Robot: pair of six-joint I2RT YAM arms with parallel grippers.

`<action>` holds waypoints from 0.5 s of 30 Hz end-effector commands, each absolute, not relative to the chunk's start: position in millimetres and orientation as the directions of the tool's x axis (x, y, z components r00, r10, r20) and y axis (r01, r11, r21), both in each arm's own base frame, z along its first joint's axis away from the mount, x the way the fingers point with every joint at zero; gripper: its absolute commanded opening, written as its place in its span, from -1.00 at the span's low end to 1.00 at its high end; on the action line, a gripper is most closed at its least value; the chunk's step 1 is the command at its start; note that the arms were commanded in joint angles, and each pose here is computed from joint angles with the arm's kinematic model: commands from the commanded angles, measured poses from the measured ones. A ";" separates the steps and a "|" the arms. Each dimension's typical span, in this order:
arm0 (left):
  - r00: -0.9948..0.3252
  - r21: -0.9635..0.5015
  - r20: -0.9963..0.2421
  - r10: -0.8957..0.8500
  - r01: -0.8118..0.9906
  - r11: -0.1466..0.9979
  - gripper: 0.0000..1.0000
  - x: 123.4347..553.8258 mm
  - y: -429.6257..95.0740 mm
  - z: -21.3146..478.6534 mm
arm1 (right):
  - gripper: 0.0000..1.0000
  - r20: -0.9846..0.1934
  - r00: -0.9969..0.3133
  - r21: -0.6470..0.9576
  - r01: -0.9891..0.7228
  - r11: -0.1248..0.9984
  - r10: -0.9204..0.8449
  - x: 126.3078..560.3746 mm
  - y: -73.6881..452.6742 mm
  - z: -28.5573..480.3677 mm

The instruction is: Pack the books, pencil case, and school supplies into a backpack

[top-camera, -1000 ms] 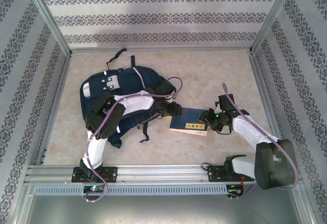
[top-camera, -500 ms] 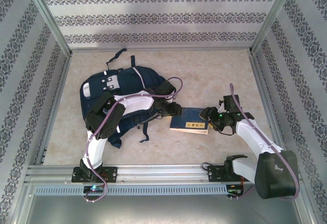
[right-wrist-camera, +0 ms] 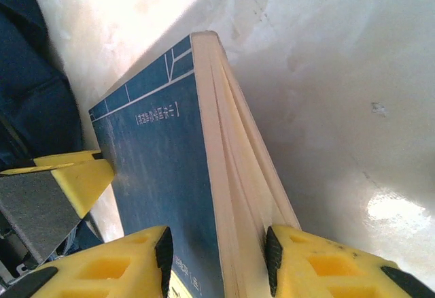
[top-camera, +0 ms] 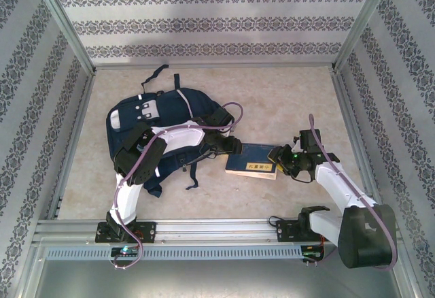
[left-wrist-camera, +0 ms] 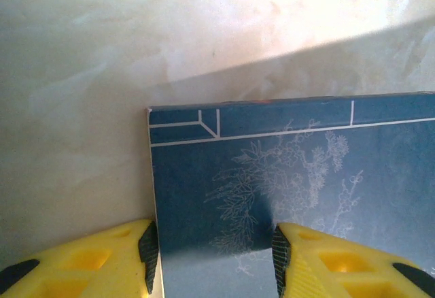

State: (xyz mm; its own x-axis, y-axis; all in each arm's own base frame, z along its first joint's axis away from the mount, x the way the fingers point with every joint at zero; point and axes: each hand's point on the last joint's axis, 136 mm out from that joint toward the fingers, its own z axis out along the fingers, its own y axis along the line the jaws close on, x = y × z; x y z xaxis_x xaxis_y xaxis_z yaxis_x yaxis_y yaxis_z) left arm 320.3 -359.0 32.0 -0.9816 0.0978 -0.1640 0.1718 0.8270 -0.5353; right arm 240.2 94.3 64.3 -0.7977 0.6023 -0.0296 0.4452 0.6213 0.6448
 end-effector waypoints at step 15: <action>-0.982 -0.510 -0.123 0.142 0.185 0.840 -0.01 303.8 -354.9 21.0 | -0.11 -0.023 -0.820 0.619 0.438 0.652 0.572 231.0 92.1 51.1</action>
